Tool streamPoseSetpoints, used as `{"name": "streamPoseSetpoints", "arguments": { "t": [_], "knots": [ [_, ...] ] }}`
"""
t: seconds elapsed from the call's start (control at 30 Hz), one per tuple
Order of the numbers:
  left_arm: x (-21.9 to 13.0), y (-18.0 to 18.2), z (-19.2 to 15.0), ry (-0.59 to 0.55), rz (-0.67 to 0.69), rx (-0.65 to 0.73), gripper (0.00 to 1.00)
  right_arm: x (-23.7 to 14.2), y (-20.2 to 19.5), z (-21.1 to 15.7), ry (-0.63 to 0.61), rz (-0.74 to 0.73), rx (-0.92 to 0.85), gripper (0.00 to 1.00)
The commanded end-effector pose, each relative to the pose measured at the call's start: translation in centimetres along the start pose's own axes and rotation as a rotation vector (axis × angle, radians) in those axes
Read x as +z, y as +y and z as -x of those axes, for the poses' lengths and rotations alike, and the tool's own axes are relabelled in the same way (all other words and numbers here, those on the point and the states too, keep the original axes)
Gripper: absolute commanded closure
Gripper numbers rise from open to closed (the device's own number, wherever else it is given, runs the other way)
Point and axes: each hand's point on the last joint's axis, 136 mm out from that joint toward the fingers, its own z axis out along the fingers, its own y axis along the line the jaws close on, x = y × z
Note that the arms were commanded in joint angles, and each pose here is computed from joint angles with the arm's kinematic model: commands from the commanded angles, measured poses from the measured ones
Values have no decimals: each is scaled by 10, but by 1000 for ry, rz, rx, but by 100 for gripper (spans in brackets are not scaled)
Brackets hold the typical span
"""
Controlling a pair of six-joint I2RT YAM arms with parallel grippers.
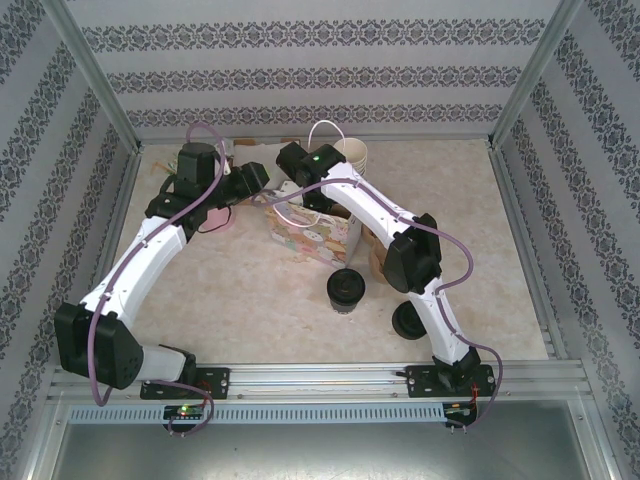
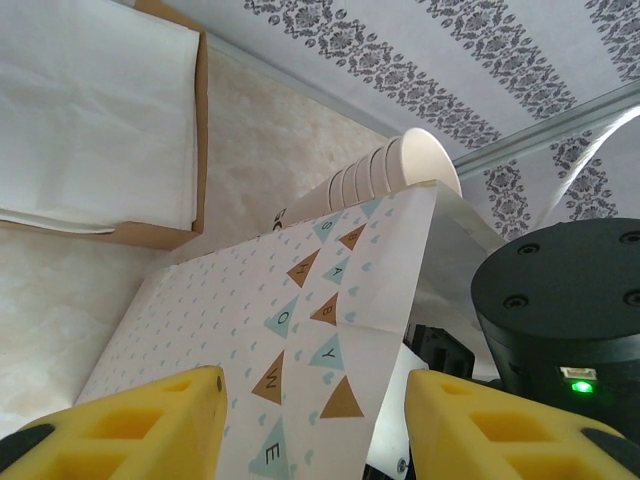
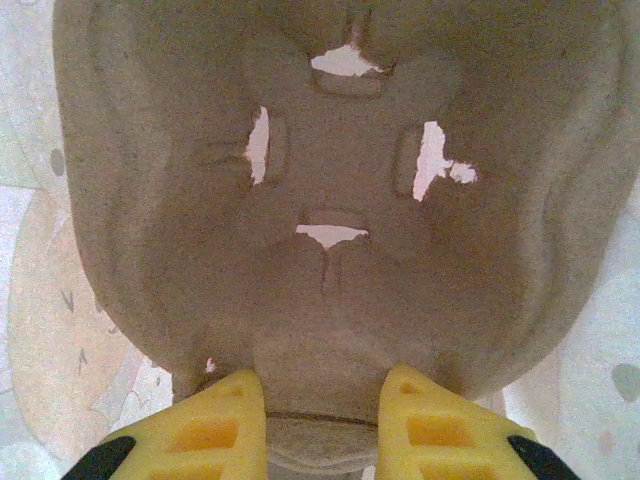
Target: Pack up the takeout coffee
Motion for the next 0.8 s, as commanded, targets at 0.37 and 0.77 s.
{"name": "streamPoseSetpoints", "arguments": {
  "t": [0.37, 0.77],
  "knots": [
    [-9, -15, 7, -35, -27, 11, 47, 41, 1, -9, 61, 60, 41, 91],
    [2, -14, -2, 37, -38, 19, 44, 40, -8, -4, 2, 74, 102, 90]
  ]
}}
